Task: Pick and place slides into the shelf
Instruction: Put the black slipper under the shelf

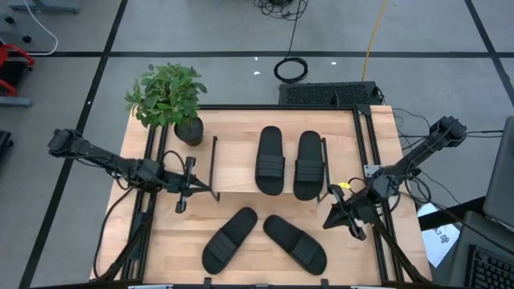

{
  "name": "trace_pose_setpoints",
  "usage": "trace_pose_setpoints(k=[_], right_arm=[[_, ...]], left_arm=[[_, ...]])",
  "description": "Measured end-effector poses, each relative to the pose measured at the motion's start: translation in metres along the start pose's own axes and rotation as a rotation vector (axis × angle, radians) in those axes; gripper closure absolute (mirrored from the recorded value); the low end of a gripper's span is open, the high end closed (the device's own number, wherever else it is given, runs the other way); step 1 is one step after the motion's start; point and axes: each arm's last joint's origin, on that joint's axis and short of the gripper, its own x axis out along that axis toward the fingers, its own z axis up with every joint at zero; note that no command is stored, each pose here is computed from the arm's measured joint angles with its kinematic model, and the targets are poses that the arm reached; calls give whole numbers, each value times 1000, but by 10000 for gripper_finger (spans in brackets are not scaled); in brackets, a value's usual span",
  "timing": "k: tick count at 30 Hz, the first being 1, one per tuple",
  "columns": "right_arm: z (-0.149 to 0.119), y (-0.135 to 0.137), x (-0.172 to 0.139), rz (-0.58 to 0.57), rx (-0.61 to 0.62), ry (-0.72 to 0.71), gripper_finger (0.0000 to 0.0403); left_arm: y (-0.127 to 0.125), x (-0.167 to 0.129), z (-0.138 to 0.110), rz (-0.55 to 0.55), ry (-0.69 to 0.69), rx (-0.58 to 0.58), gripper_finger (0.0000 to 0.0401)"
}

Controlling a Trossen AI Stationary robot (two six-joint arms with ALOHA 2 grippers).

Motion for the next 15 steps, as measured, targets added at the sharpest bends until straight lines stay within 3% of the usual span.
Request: trace_pose_setpoints(k=[8,15], right_arm=[[10,4,25,-59,-50,137,397],[31,21,64,-35,-103,254,331]], left_arm=[[2,0,-1,54,21,4,386],[2,0,-1,56,25,-1,370]])
